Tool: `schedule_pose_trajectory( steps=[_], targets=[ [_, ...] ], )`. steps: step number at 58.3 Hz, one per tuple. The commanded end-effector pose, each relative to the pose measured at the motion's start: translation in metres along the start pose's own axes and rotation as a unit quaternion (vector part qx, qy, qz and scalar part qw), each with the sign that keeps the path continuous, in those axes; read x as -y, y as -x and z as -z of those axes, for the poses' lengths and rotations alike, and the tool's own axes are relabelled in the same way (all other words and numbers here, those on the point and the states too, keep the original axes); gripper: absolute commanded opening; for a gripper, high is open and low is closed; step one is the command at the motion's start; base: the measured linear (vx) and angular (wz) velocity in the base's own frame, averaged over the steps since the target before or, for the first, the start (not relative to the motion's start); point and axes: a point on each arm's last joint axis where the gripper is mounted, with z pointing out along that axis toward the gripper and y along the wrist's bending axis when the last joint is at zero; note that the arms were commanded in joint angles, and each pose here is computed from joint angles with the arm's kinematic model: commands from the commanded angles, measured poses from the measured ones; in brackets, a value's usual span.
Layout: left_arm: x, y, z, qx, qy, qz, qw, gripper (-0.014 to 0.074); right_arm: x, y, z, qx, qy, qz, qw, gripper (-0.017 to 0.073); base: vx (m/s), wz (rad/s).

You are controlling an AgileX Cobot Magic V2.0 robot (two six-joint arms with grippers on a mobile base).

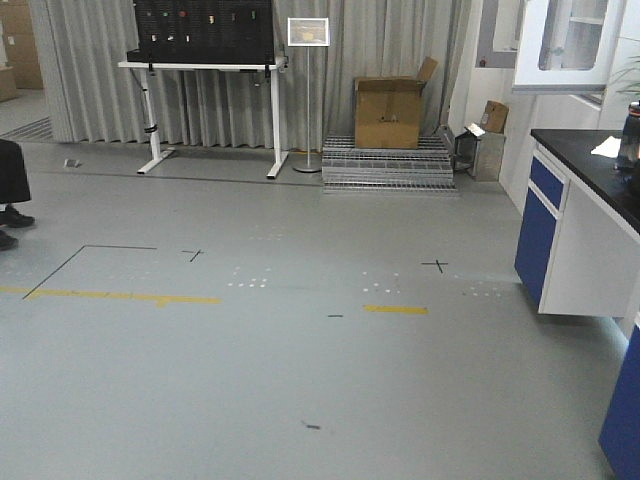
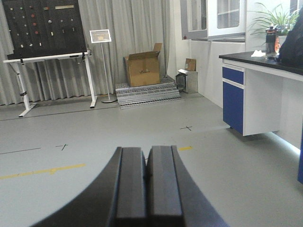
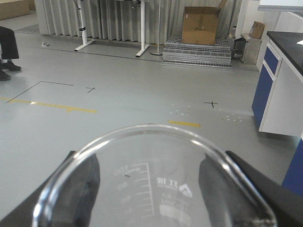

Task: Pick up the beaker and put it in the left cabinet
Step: 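Drive the base across the room carrying the beaker in the right gripper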

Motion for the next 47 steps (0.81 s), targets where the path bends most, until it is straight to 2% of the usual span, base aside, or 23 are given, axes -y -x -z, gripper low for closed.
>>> schedule_pose_trajectory(
  steps=[1, 47],
  targets=[
    [-0.0003, 0.0032, 0.0014, 0.043, 0.002, 0.006, 0.999, 0.0001, -0.002, 0.0155, 0.0026, 0.047, 0.014, 0.014, 0.999, -0.0006, 0.7, -0.09],
    [-0.0003, 0.0032, 0.0014, 0.043, 0.002, 0.006, 0.999, 0.0001, -0.0019, 0.0155, 0.0029, 0.047, 0.014, 0.014, 0.999, -0.0006, 0.74, -0.06]
  ],
)
